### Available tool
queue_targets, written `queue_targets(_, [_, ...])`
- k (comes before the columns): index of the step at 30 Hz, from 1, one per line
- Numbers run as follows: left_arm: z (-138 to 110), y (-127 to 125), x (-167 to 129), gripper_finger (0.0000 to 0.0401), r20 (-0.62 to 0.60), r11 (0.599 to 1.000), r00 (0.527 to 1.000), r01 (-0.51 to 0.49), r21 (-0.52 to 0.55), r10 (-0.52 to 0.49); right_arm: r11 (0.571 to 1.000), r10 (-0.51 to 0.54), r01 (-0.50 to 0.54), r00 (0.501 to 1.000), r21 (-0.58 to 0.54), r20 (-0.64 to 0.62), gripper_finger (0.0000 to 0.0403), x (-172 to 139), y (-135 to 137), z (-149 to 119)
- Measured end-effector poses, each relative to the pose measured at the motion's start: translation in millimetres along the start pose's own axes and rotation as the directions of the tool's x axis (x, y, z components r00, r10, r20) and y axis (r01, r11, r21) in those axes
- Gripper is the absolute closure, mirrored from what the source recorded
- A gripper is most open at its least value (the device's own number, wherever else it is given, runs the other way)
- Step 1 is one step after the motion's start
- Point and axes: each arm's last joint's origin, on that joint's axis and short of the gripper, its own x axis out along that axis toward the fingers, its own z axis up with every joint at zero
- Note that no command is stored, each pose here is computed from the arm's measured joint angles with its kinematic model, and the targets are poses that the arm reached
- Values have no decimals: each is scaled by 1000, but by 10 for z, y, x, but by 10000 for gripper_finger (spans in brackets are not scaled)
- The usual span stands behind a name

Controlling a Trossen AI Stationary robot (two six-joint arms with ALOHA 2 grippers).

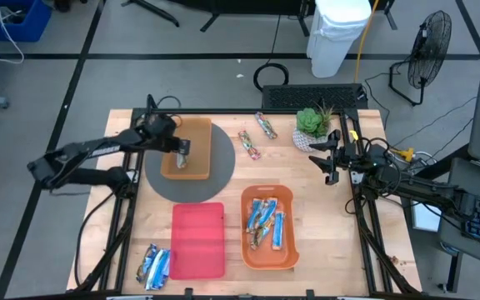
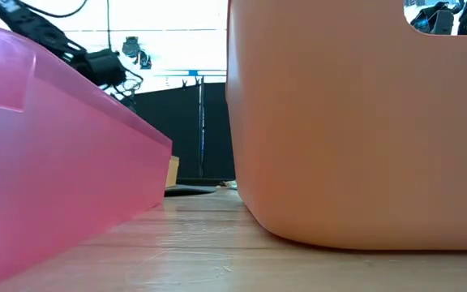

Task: Pick and place Granola Bars by type
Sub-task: Put the red granola bar into the light orange bin

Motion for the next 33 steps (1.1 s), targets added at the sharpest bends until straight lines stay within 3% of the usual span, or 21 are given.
queue_targets(7, [20,-15,135,388,-47,1000,999,-20,17,21,1000,0,0,1000,0,0,226,0,0,0])
queue_targets(16, [37,-33,129,296,-30,999,1000,3,43,-2,1000,0,0,1000,0,0,223,0,0,0])
queue_targets(21, [77,-87,61,249,-17,991,993,117,66,-116,1000,0,0,1000,0,0,227,0,0,0])
queue_targets(27, [499,-431,-272,225,143,908,904,377,181,-403,1000,0,0,1000,0,0,223,0,0,0])
queue_targets(31, [887,-814,-596,230,257,853,842,370,368,-475,1000,0,0,1000,0,0,224,0,0,0])
queue_targets(33, [1040,-1024,-665,236,254,834,841,344,430,-478,1000,0,0,1000,0,0,226,0,0,0])
